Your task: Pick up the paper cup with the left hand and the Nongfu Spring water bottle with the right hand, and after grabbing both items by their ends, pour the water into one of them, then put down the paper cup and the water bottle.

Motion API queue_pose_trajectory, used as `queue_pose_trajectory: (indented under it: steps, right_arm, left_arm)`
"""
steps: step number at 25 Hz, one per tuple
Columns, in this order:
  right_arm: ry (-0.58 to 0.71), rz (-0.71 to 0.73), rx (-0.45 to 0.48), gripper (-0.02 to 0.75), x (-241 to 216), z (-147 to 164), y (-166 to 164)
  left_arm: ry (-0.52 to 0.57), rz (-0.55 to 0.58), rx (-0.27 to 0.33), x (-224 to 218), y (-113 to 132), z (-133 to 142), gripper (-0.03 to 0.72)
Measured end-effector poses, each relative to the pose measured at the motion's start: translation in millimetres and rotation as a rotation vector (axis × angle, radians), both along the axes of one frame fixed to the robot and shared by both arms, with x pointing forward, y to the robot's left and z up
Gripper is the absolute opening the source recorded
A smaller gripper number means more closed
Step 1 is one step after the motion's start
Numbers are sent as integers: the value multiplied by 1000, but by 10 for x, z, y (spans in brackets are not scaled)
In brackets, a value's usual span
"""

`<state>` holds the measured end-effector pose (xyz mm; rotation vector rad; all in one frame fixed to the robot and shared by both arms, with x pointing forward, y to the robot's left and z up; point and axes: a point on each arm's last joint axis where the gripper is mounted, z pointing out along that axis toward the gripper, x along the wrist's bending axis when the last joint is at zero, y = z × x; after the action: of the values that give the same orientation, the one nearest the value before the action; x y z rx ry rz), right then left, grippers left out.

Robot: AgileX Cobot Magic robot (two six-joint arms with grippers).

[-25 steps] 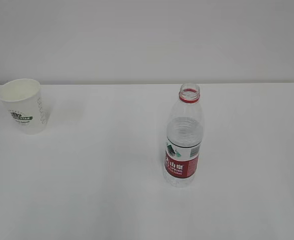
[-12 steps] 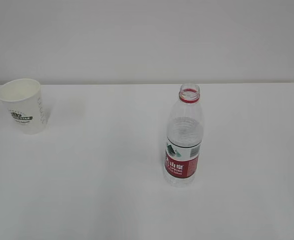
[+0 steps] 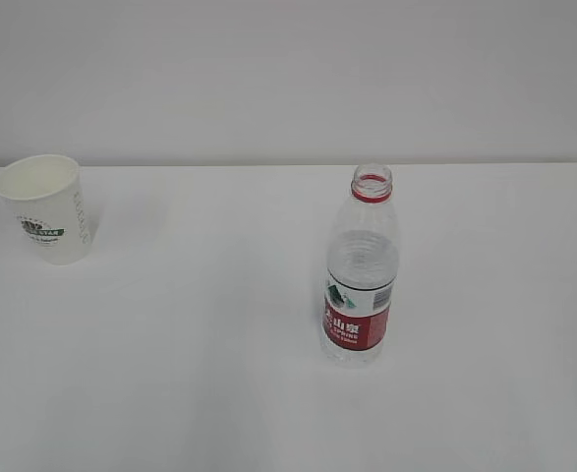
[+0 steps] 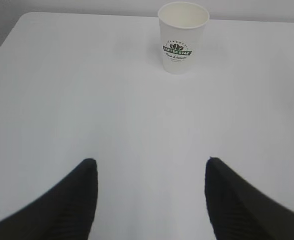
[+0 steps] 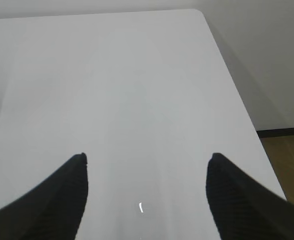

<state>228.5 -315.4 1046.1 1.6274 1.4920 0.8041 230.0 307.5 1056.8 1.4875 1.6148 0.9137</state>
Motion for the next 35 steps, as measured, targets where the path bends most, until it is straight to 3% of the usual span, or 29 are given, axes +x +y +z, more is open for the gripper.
queue_pose_trajectory:
  steps: [35]
  right_arm:
    - [-4, 0, 0, 552, -1, 7, 0]
  left_arm:
    - [0, 0, 0, 0, 0, 0, 474]
